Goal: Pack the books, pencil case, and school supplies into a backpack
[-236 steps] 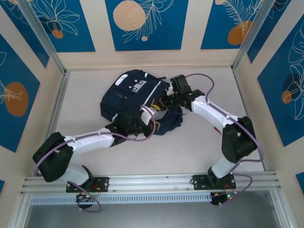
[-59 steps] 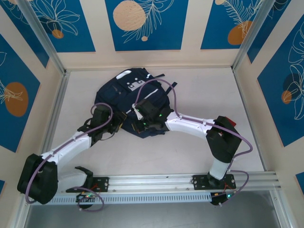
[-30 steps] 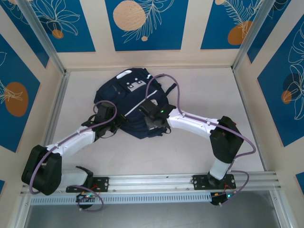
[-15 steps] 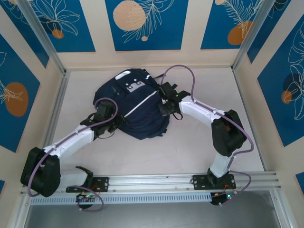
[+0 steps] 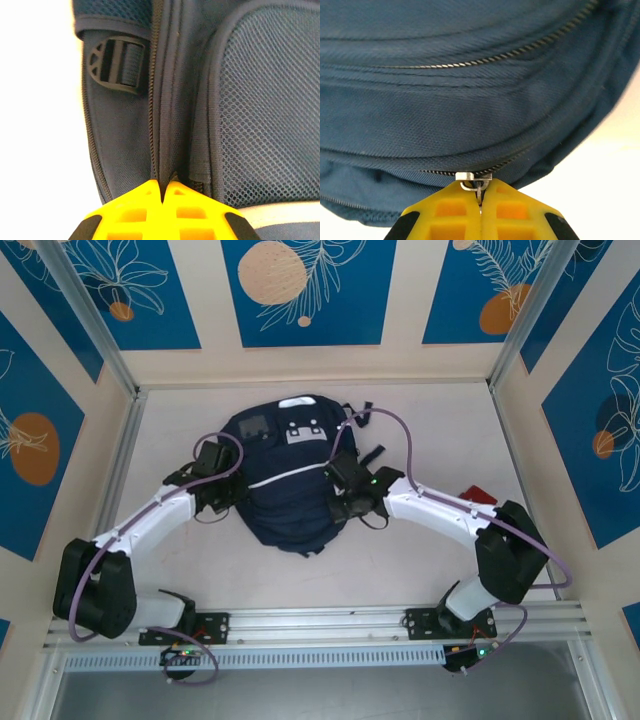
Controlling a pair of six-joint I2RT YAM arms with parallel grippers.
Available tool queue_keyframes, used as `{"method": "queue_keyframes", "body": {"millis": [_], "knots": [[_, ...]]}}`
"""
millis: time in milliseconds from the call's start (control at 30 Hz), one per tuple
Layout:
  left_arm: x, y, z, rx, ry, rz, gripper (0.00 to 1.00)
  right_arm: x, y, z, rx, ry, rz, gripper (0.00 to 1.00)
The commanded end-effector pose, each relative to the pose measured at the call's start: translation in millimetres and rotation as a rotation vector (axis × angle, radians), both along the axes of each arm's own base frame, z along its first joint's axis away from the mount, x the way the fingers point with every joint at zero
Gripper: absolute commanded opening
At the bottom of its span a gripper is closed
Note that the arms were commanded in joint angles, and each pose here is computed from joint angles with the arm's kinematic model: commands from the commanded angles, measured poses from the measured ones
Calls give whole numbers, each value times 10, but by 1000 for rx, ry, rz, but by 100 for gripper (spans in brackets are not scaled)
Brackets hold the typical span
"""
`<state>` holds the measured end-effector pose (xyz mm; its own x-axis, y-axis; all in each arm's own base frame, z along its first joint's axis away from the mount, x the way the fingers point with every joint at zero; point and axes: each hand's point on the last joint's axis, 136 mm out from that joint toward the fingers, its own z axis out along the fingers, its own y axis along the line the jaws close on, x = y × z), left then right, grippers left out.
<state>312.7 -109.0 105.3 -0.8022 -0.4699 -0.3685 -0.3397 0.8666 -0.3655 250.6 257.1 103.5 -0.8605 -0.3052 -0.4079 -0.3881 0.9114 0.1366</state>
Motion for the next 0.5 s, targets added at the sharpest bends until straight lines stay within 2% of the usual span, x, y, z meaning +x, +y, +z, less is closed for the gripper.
{"method": "queue_keyframes", "body": {"millis": [0,200,300,367,467], "knots": [[-78,429,15,172,33,109,6,-241,333,63,120,78,9,0],[-349,846,155,377,107,194,43,-255,835,120,164,80,91,0],[-449,947,207,424,119,204,58,-230,968,165,174,73,120,0],[-491,940,232,409,113,204,63,-210,1011,178,178,72,128,0],[-530,866,290,335,80,205,65,-194,1071,222,191,67,137,0]]}}
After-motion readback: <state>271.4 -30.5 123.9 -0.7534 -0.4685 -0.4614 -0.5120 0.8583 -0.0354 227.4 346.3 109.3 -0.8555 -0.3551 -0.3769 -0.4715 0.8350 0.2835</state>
